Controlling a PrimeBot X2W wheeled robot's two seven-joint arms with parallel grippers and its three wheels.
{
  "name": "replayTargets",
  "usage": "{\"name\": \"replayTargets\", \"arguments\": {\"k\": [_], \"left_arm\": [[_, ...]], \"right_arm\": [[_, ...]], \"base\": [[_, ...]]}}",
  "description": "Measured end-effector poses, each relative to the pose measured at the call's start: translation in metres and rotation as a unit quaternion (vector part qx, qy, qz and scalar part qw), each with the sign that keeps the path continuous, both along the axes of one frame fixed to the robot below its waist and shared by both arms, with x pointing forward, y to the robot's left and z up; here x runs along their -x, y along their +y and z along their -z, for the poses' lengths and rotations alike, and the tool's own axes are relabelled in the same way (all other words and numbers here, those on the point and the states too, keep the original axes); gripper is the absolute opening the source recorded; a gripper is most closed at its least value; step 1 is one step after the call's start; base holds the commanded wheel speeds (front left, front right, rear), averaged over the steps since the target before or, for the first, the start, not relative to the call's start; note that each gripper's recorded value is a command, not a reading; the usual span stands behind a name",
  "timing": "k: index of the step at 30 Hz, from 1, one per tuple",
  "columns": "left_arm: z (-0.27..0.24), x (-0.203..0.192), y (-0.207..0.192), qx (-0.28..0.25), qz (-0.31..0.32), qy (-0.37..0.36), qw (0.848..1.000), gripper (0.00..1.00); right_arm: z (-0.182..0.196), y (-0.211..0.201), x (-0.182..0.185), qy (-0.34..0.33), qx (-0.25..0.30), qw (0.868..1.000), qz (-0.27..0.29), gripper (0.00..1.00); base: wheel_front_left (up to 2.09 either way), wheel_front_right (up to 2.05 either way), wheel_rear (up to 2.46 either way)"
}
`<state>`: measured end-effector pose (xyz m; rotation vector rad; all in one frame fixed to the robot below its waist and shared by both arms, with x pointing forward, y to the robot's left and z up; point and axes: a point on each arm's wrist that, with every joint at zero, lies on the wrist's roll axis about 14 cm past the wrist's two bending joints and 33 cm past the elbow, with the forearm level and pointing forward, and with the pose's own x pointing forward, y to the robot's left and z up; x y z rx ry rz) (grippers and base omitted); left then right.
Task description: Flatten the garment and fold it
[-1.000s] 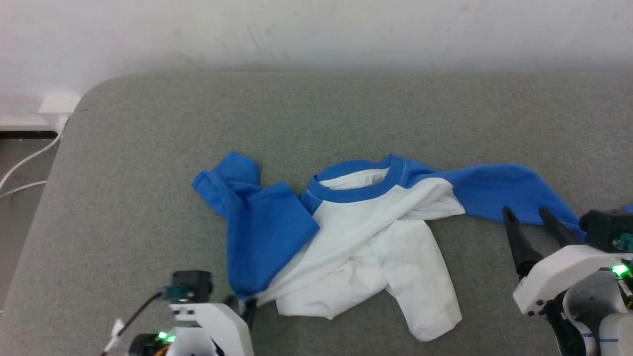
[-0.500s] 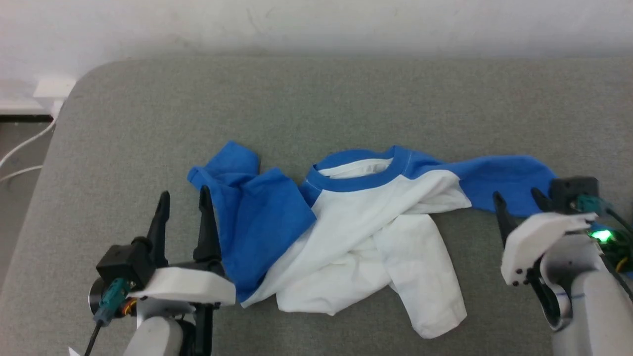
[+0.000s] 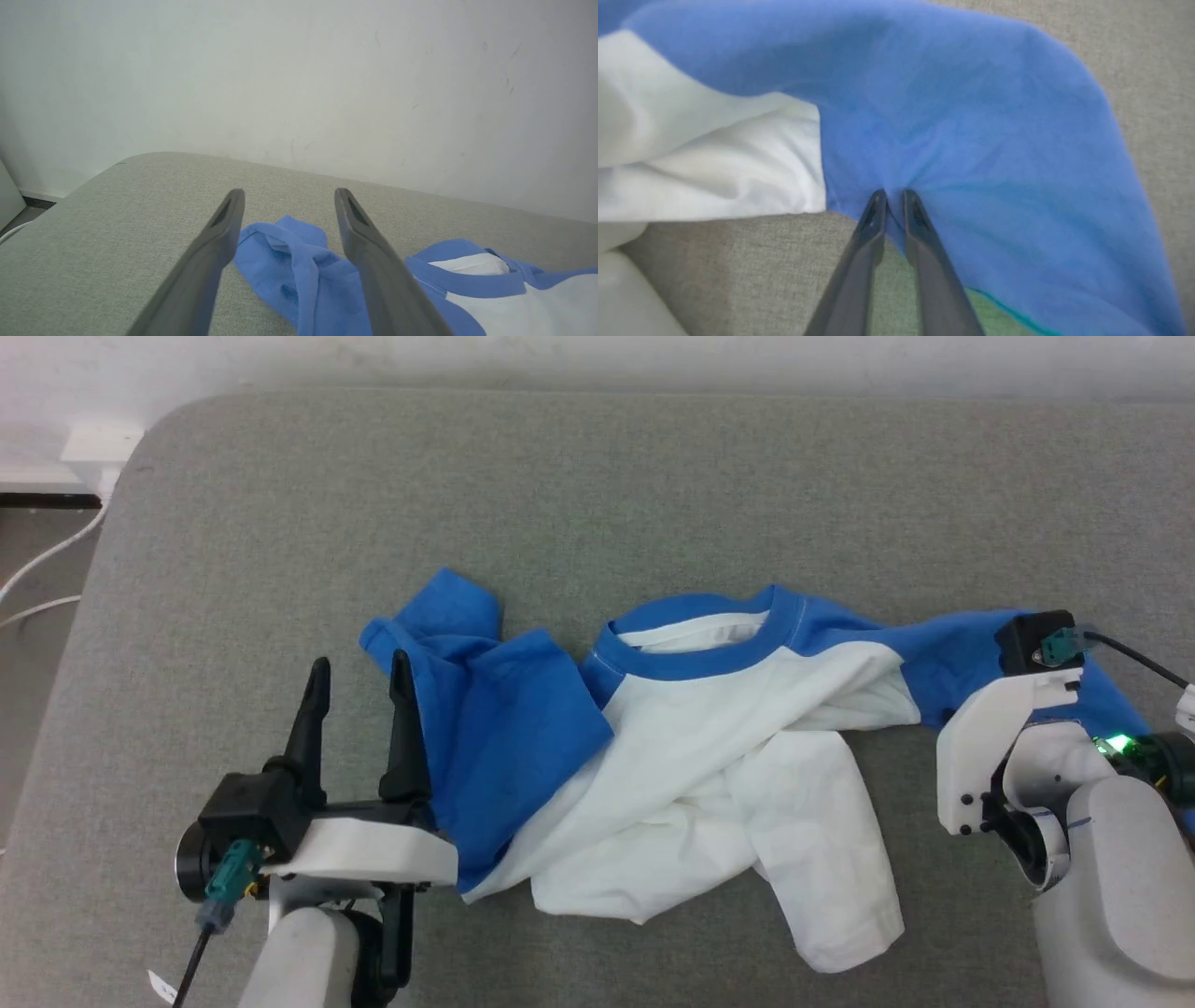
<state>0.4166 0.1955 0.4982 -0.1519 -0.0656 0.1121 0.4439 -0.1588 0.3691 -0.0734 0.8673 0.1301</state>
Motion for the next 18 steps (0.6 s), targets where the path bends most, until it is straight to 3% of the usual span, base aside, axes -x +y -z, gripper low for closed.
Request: {"name": "replayTargets", "arguments": {"k": [5, 10, 17, 18], "left_arm": [[0.003, 0.000, -0.001, 0.003, 0.003, 0.004, 1.000, 1.00], [-0.001, 0.001, -0.002, 0.001, 0.006, -0.002, 1.000, 1.00], [-0.007, 0.003, -0.012, 0.004, 0.024, -0.011, 1.000, 1.00], [-0.007, 0.002, -0.016, 0.003, 0.031, -0.012, 0.999, 1.00]], "right_arm": [[-0.003, -0.012, 0.009, 0.006, -0.002, 1.000, 0.012, 0.00], [-0.008, -0.077, 0.041, 0.004, 0.039, 0.996, 0.078, 0.00], [-0.032, -0.180, 0.099, -0.031, 0.100, 0.969, 0.223, 0.00], [-0.035, -0.184, 0.101, -0.043, 0.097, 0.967, 0.234, 0.05]], "base": [[0.00, 0.00, 0.00], [0.00, 0.00, 0.00], [0.00, 0.00, 0.00], [0.00, 0.00, 0.00]]}}
